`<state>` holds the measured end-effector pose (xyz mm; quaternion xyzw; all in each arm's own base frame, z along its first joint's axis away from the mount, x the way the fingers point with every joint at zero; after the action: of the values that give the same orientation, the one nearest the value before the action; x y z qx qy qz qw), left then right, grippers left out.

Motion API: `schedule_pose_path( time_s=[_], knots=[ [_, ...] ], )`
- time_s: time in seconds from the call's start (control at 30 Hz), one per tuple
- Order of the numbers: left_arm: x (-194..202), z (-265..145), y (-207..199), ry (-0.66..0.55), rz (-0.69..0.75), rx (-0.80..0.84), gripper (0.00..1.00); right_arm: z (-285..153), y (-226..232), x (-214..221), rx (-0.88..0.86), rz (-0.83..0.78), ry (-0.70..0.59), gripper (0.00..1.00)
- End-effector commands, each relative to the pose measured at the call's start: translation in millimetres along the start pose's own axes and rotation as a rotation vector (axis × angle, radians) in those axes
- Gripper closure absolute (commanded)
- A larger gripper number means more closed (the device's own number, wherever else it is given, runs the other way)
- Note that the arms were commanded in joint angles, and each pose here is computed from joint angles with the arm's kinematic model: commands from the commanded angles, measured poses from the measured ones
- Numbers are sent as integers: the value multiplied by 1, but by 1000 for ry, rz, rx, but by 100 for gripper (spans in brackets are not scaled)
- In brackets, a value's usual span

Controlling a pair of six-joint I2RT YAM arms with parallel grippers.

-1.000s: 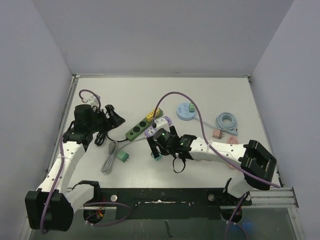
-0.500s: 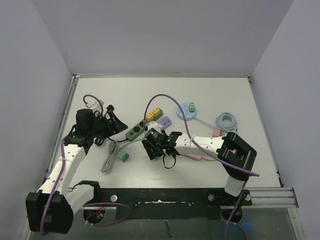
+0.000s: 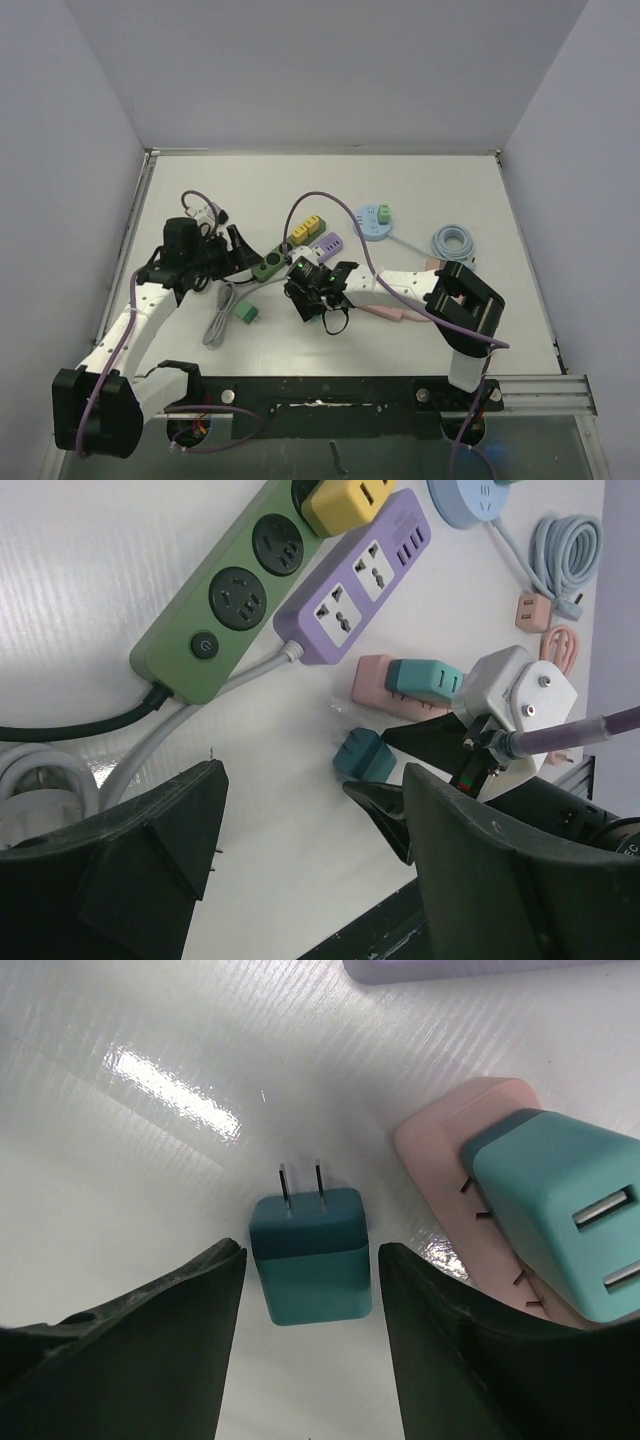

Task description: Insert the plug

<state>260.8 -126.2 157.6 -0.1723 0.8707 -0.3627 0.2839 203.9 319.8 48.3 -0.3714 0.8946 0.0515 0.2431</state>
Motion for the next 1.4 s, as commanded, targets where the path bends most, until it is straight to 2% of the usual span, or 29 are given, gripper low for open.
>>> schedule_pose_path(
  time_s=[0.0, 0.07, 0.2, 0.4, 0.53, 0.6, 0.67, 0.8, 1.03, 1.2, 1.37],
  knots=[
    [6, 4, -13, 36, 52, 38, 30, -1, 0, -7, -14, -18, -6, 41],
    [9, 6, -13, 48, 55, 34, 30, 1, 0, -5, -12, -19, 0, 40],
    [9, 7, -9, 27, 60, 1, 30, 0, -3, -10, 4, -3, -28, 53],
    [4, 4, -12, -31, 72, 12, 30, -7, -9, -35, 23, 89, -142, 62],
    [-2, -1, -23, -126, 101, 92, 31, -29, -17, -60, -35, 284, -309, 61],
    [-12, -8, -32, -199, 141, 124, 32, -54, -27, -82, -90, 415, -442, 61],
    [-27, -23, -49, -291, 198, 161, 32, -80, -41, -106, -147, 543, -581, 62],
    [-48, -52, -92, -438, 257, 307, 32, -125, -66, -134, -166, 680, -769, 61],
    [-40, -68, -134, -529, 281, 531, 32, -182, -118, -157, -193, 973, -1042, 59],
    [-24, -61, -160, -521, 304, 670, 32, -200, -131, -165, -298, 1154, -1125, 57],
    [-8, -40, -181, -564, 391, 643, 32, -207, -131, -170, -420, 1304, -1155, 56]
  ],
)
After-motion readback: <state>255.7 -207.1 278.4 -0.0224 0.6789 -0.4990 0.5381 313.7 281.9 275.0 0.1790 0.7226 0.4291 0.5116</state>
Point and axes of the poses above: each gripper's point midway between its finger pads, its own z axis out along the fingers, its own y axis along the line the jaws close on, x = y × z, the point moved 2 cm from there along -z, back along the fingers, and after that the axes turned 11 degrees about -z, right-handed, at the moved point
